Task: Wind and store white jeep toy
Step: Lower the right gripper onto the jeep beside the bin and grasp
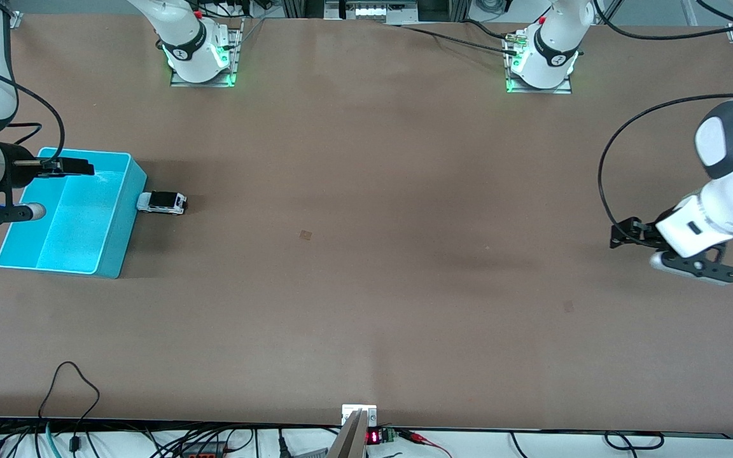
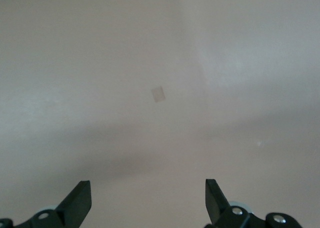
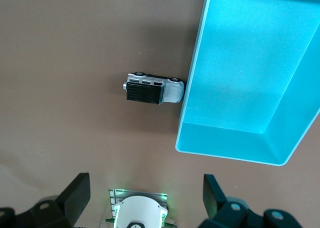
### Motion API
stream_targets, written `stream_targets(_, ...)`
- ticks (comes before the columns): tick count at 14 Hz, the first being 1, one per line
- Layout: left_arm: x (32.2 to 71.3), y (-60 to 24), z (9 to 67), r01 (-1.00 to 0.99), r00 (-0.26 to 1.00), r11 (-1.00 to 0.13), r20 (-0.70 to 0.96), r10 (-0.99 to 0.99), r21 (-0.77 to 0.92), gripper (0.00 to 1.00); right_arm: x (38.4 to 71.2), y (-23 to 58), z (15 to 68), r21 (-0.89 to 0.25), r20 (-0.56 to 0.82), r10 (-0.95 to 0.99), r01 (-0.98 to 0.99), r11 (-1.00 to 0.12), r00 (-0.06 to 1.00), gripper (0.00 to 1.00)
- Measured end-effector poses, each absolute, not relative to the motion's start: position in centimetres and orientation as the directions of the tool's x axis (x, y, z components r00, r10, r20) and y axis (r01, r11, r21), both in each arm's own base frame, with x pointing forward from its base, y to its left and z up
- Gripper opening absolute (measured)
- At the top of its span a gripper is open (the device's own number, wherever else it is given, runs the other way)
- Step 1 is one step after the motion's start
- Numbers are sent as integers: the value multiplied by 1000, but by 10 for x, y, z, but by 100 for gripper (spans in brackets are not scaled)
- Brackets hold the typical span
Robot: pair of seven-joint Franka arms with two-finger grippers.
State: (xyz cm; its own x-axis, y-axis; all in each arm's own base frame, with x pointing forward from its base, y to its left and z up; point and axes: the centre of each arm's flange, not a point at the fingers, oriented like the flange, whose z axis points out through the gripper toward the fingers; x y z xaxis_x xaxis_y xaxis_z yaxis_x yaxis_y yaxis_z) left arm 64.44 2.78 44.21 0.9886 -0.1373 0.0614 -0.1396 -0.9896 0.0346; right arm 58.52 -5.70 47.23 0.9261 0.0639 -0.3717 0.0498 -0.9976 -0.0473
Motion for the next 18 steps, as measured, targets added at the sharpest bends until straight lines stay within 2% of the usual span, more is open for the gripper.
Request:
stream_targets(4, 645, 14, 480, 3, 995, -1000, 102, 5, 25, 100, 585, -56, 472, -50, -371, 73, 58, -997, 926, 100)
stream_targets(7, 639, 2, 508, 31, 995, -999, 91, 34, 38, 100, 586, -50, 468, -88, -371, 174, 152, -984, 912, 100)
stream_targets(14, 614, 8, 554, 55, 997, -998, 50, 56, 26, 100, 578, -51, 409, -143, -345, 323, 290, -946, 881, 100)
stream_targets(18, 597, 9, 561, 57, 998, -998, 37, 58, 24, 100, 567, -45, 384, -199, -289, 516, 476, -857, 807, 100)
